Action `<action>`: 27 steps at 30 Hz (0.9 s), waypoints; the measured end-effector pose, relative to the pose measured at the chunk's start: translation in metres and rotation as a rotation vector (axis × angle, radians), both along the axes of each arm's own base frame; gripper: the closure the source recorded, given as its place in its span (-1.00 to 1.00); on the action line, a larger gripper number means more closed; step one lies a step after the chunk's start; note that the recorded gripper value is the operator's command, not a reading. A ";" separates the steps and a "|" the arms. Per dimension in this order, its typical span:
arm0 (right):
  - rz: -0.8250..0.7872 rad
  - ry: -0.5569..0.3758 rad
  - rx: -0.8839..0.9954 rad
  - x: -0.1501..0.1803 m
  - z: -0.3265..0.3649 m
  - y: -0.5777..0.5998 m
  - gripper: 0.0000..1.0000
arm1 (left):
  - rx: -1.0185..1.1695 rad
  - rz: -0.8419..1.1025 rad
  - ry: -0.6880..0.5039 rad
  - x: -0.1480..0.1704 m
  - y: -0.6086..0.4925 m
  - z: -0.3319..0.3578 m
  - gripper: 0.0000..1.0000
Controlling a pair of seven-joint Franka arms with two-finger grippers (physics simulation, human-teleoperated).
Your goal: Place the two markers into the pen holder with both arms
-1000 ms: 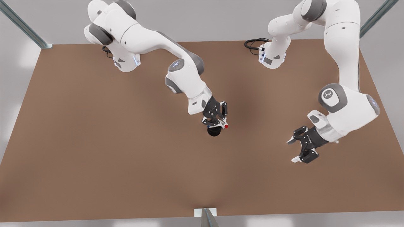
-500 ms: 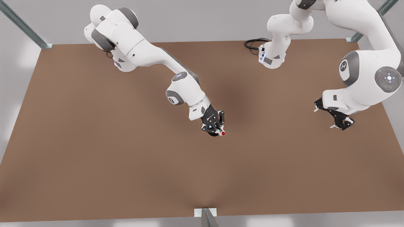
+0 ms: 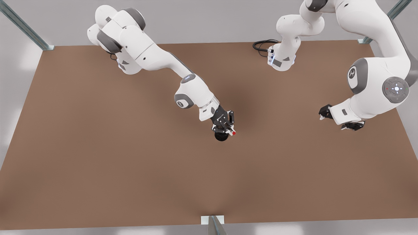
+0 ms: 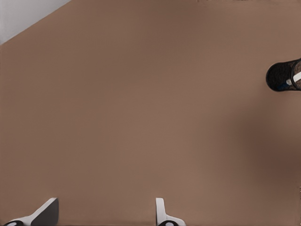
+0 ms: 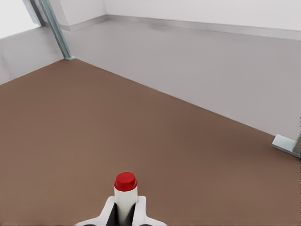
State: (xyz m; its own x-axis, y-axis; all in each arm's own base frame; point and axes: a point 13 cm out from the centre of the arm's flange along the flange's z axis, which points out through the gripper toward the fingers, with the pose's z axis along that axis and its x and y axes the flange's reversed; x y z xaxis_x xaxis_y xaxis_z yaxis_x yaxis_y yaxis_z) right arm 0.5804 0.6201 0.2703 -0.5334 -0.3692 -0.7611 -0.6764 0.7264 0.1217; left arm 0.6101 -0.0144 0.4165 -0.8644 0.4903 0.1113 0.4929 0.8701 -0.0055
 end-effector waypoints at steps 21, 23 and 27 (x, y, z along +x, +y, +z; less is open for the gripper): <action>-0.048 -0.072 -0.114 0.027 0.034 -0.036 -1.00 | 0.016 0.228 -0.002 0.003 -0.002 -0.009 -1.00; -0.173 -0.075 -0.137 0.053 0.111 -0.074 -1.00 | 0.016 0.238 -0.003 0.003 -0.003 -0.009 -1.00; -0.714 0.118 -0.145 0.125 0.253 -0.368 -1.00 | 0.014 0.255 -0.013 0.001 -0.004 -0.002 -1.00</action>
State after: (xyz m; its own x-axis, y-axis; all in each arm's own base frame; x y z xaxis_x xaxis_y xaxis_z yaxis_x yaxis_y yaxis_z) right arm 0.7052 0.2519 0.5237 -0.7566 0.0061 -0.6538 -0.0209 0.9992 0.0335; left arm 0.6113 -0.0187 0.4149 -0.9612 0.2550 0.1050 0.2577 0.9661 0.0125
